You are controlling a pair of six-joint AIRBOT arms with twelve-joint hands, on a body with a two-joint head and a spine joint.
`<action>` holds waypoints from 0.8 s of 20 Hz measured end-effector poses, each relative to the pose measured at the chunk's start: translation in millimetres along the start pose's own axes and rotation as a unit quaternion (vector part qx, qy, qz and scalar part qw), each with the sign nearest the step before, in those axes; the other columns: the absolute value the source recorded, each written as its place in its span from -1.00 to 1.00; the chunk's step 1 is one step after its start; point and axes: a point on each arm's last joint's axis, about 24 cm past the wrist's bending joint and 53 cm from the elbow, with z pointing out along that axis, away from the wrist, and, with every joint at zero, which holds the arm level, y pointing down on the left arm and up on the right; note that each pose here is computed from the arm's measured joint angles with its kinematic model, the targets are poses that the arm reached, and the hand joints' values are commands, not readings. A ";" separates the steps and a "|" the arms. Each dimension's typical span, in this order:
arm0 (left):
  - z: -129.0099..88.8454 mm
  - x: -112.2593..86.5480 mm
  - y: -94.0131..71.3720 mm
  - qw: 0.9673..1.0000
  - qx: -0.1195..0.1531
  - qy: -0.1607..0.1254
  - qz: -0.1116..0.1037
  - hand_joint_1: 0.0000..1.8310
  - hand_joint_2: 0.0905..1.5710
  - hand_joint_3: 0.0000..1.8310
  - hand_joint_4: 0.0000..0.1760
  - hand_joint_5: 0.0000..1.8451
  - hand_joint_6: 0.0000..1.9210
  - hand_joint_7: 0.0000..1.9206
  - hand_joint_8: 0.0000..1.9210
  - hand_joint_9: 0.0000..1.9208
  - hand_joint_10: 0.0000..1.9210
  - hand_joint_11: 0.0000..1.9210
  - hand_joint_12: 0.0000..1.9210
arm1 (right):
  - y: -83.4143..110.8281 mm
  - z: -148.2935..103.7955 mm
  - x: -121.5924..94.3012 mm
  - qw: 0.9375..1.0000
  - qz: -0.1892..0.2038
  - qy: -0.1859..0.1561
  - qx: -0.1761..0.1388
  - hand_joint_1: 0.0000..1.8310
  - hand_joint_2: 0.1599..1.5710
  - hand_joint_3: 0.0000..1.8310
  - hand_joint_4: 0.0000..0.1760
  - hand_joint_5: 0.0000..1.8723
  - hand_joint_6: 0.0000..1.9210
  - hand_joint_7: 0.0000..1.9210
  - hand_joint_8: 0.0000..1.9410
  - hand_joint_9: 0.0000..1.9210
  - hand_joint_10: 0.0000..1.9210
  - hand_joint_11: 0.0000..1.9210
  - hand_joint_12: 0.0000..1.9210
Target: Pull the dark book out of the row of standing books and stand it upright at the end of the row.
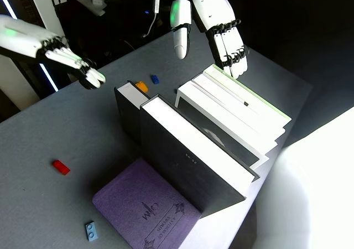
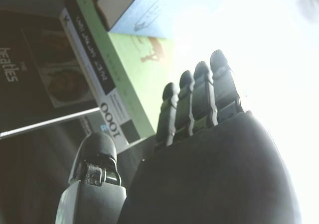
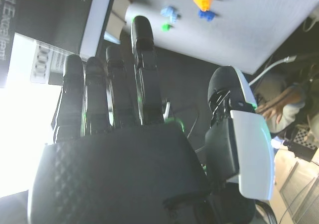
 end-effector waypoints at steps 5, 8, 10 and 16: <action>0.0 0.0 -0.2 1.000 0.000 0.000 0.000 -0.95 0.62 -1.00 -0.54 -0.72 -0.97 -0.65 -0.98 -0.69 -0.95 -1.00 -0.05 | -17.7 1.6 -60.7 0.996 0.007 -0.087 0.032 -0.98 0.44 -1.00 -1.00 -0.24 -0.99 -0.34 -0.98 -0.50 -0.94 -1.00 0.09; 0.0 -0.1 0.2 1.000 0.000 0.000 0.000 -0.98 0.64 -1.00 -0.72 -0.61 -0.98 -0.49 -0.98 -0.51 -0.91 -1.00 0.37 | -21.0 0.1 -90.8 0.991 0.008 -0.130 0.033 -0.98 0.44 -1.00 -1.00 -0.19 -0.98 -0.16 -0.96 -0.27 -0.89 -0.95 0.33; 0.0 -0.1 0.1 1.000 0.000 0.000 0.000 -0.97 0.66 -1.00 -0.96 -0.54 -0.98 -0.43 -0.98 -0.46 -0.85 -1.00 0.53 | -27.2 2.1 -93.2 0.991 0.009 -0.132 0.036 -0.95 0.44 -1.00 -1.00 -0.16 -0.98 -0.11 -0.96 -0.19 -0.86 -0.89 0.39; 0.0 -0.1 0.0 1.000 0.000 0.000 0.001 -0.89 0.70 -1.00 -1.00 -0.11 -0.83 -0.13 -0.59 -0.45 0.22 -0.66 0.83 | -56.4 20.3 -113.3 0.988 0.048 -0.146 0.027 -0.86 0.46 -1.00 -1.00 -0.13 -0.26 -0.04 -0.49 -0.38 0.21 -0.74 0.74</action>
